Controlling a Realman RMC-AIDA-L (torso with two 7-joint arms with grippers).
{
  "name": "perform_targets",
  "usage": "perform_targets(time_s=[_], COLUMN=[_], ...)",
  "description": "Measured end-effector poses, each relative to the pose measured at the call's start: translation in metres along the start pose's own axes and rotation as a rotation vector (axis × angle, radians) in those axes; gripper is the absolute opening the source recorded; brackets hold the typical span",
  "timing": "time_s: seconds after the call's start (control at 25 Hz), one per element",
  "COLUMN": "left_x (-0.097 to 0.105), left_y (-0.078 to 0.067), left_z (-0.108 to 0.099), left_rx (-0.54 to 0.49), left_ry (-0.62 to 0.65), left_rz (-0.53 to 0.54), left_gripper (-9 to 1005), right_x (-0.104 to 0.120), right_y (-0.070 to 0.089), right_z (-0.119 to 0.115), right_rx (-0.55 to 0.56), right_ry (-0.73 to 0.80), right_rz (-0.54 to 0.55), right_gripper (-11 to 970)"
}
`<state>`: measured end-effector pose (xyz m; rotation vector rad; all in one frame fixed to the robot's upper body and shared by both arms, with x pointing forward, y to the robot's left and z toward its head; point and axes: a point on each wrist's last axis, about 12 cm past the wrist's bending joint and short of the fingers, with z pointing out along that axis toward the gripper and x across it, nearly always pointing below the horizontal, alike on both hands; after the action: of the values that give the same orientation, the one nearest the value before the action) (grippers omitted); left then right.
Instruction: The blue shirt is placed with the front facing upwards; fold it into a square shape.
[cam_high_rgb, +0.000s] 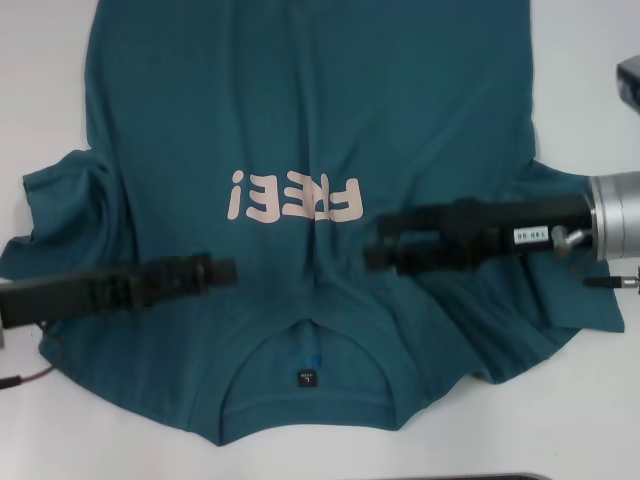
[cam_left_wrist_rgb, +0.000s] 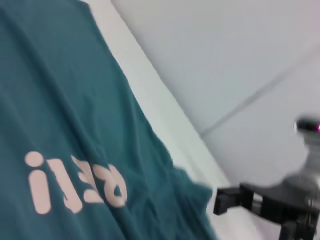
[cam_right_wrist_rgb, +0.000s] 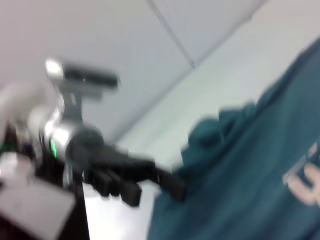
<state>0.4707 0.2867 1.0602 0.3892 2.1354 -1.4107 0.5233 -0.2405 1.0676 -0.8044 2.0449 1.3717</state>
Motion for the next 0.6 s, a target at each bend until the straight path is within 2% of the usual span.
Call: perform_targets(time_s=[0.12, 0.32, 0.6], left_x=[-0.005, -0.012, -0.015], left_y=[-0.002, -0.01, 0.003], left_z=[-0.008, -0.017, -0.036], left_rx=[0.023, 0.109, 0.108], left_ry=[-0.063, -0.153, -0.276], left_rz=[-0.109, -0.168, -0.325], left_gripper=[767, 767, 764], right_x=[-0.004, -0.011, -0.014], right_y=[0.001, 0.003, -0.006], right_z=[-0.003, -0.004, -0.012], right_rx=[-0.01, -0.052, 0.0], right_ry=[-0.081, -0.078, -0.154], right_rz=[0.076, 0.194, 0.412], right_gripper=[883, 883, 883])
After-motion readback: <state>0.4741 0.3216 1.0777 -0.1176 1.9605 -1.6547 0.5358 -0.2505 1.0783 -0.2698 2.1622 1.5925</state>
